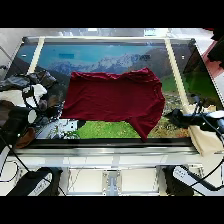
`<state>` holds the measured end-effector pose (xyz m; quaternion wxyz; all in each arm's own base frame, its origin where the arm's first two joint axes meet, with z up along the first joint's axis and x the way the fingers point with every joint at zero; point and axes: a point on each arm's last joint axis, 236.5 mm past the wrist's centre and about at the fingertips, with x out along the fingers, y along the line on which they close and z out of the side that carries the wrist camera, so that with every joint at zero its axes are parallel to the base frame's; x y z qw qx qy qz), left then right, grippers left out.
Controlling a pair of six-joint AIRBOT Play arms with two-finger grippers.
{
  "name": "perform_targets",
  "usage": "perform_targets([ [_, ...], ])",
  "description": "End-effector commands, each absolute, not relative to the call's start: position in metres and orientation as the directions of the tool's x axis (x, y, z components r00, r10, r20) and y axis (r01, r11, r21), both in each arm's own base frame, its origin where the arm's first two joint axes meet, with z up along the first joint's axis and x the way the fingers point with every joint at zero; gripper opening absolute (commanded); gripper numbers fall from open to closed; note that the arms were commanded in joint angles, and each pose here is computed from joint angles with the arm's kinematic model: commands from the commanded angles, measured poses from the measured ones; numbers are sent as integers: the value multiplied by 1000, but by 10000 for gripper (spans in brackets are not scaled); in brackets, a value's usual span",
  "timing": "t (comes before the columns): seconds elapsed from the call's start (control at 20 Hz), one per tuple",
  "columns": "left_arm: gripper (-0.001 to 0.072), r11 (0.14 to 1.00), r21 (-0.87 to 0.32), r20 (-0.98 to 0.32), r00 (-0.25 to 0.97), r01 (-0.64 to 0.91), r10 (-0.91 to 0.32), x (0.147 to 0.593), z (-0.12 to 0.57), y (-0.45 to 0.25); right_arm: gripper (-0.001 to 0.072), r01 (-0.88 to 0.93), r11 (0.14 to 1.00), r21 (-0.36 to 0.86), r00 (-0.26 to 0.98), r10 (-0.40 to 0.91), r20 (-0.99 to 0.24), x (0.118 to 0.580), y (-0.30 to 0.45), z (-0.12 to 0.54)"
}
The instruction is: Fold the shirts.
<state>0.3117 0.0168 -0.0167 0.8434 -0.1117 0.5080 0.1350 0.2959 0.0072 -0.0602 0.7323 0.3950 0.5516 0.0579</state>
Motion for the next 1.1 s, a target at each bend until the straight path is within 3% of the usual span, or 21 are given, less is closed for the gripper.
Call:
perform_targets([
  [0.0,626,926,-138,-879,474,-353,49,312,-19,2,454,408,623,668,426,517,-742,295,36,-87],
  [0.2,626,939,-140,-881,473,-314,27,312,-19,-3,454,388,667,636,472,449,-759,314,62,-98],
  [0.45,626,955,-111,-887,461,-275,29,309,-20,-3,452,432,647,628,496,410,-765,321,56,-99],
  [1.05,626,959,-104,-889,457,-263,29,308,-21,-3,452,436,670,601,397,457,-796,293,49,-106],
])
